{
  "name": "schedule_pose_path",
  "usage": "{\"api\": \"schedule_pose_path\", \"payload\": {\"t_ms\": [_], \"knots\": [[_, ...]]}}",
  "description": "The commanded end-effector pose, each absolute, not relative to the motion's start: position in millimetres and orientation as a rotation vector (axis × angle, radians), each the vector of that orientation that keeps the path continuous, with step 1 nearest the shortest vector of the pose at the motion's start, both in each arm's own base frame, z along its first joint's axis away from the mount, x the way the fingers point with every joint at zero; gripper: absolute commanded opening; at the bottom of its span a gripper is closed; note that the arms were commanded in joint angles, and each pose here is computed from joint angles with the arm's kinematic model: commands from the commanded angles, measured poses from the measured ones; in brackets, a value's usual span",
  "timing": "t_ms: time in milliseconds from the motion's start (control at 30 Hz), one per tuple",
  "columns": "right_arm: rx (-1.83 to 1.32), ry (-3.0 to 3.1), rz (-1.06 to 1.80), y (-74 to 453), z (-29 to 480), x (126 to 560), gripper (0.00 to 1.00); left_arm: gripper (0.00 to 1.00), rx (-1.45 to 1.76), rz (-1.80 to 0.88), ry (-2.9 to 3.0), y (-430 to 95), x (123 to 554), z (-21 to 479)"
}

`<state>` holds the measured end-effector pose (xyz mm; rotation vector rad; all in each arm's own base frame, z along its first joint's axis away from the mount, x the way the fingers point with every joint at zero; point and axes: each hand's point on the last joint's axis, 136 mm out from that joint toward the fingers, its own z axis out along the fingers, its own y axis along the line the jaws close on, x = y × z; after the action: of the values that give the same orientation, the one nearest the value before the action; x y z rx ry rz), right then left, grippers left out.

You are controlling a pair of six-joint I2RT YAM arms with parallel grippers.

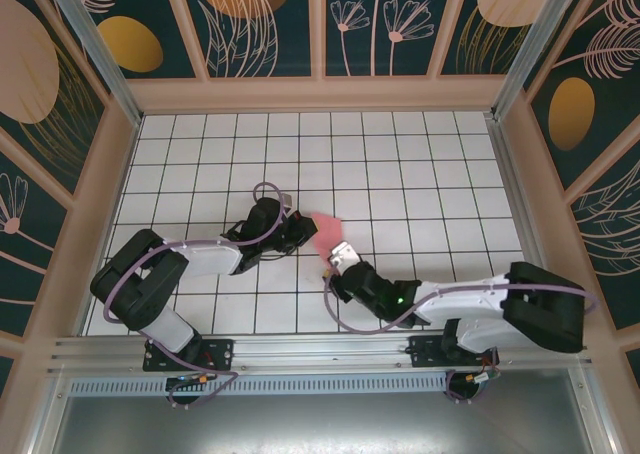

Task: Fold a paper plane with a square sheet of paper (pick it up from the middle)
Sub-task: Fold the wing for the fifth time at the center of the table.

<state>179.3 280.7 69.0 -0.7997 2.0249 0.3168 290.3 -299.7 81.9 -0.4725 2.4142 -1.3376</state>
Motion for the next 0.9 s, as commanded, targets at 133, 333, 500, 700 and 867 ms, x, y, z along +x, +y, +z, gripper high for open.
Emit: {"api": "schedule_pose_path", "payload": {"t_ms": [133,333,500,700,867], "knots": [[-0.787,1.948,0.070,289.9,66.7,196.7,0.50,0.00,-0.480,-1.349,2.405,-301.4,289.1,86.2],[-0.777,1.952,-0.026,283.8,53.4,202.5,0.36,0.00,-0.478,-1.346,2.407,-302.0,289.2,86.5],[-0.762,1.949,-0.040,285.9,52.4,205.1,0.32,0.00,-0.481,-1.342,2.416,-301.9,288.3,84.3],[-0.764,1.941,-0.024,288.1,54.5,204.5,0.24,0.00,-0.485,-1.332,2.422,-301.1,288.1,82.4],[-0.764,1.952,-0.027,286.3,50.7,203.9,0.18,0.00,-0.484,-1.332,2.424,-301.7,288.5,82.7]]}}
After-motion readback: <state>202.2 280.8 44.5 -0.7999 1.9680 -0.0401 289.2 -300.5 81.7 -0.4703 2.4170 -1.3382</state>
